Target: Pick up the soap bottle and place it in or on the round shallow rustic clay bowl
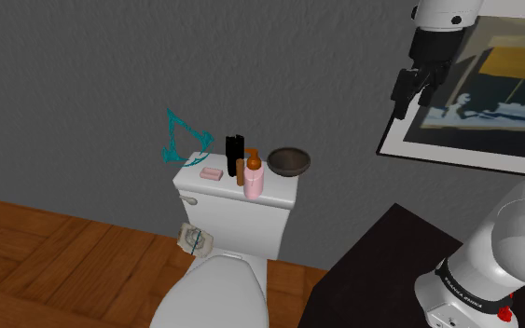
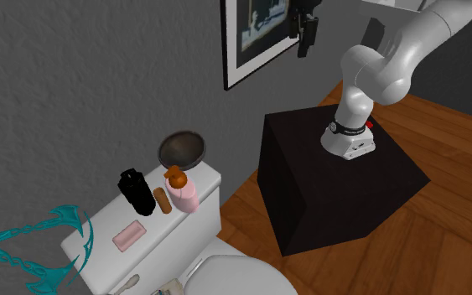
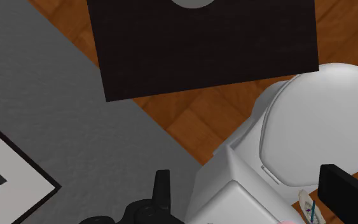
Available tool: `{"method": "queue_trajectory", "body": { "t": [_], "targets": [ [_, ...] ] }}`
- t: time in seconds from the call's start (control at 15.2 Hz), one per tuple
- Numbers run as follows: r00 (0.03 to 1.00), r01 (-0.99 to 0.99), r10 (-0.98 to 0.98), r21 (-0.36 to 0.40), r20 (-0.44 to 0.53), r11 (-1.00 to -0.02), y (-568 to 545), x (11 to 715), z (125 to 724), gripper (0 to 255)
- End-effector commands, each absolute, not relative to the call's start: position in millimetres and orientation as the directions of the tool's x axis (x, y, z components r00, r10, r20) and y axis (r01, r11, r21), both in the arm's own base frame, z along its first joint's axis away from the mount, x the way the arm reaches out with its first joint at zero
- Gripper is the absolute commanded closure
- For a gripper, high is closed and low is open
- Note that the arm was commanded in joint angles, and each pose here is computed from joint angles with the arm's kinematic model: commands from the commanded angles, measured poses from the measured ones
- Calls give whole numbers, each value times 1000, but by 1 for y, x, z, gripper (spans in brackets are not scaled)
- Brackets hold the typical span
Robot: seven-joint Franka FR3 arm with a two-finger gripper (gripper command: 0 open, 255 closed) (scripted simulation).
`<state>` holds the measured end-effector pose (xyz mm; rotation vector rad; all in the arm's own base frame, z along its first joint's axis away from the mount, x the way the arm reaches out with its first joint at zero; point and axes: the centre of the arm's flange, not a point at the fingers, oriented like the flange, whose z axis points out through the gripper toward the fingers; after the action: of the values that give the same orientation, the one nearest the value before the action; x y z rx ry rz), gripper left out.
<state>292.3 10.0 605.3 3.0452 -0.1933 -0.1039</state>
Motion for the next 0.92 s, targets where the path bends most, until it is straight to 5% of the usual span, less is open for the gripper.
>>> {"method": "queue_trajectory", "body": {
  "t": [0.0,0.86],
  "targets": [
    [990,-123,-129,92,-62,-988,10,292,605,0],
    [957,-286,-288,56,-28,-957,75,393,490,0]
  ]
}}
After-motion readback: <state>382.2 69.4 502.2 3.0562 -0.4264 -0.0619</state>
